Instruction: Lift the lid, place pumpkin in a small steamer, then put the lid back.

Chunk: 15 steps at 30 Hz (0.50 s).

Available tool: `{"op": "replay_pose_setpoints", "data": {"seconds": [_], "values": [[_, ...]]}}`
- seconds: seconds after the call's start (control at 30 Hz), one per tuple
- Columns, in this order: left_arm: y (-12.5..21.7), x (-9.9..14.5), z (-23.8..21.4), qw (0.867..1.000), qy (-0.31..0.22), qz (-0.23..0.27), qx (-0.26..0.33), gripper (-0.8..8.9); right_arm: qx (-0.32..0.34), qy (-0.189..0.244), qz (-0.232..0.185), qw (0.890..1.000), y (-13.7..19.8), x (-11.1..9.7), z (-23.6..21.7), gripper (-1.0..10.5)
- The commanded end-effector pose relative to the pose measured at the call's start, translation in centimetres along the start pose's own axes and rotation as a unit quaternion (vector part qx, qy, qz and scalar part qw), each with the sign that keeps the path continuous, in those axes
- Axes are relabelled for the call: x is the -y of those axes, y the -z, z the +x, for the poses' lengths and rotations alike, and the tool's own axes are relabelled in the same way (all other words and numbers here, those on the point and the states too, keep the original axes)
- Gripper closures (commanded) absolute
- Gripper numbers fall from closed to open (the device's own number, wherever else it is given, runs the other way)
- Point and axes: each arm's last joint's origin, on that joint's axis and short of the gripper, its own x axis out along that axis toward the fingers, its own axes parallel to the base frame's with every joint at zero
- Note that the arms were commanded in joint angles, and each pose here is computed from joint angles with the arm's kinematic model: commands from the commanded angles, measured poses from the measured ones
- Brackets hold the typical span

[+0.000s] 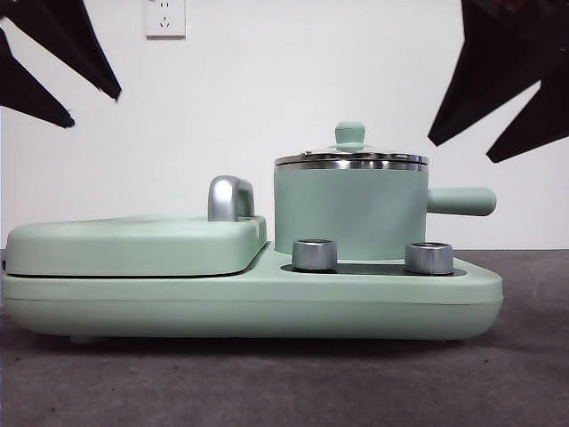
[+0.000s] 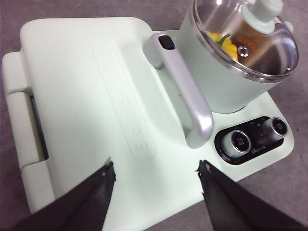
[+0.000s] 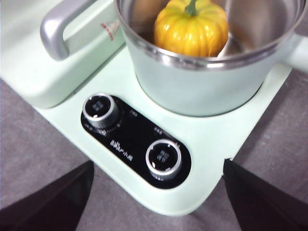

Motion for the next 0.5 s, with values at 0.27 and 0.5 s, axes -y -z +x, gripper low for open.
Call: {"op": "replay_pose_setpoints", "data": {"seconds": [0.27, 0.5], "values": [[0.06, 0.11, -0.09, 0.999, 0.002, 0.035, -0.006, 8.05, 0.009, -0.013, -0.003, 1.0, -0.81, -0.21, -0.18, 9.4], [-0.03, 0.17, -0.26, 0.999, 0.005, 0.037, 0.001, 8.07, 0.025, -0.032, -0.006, 0.999, -1.13, -0.35, -0.23, 9.3]]}}
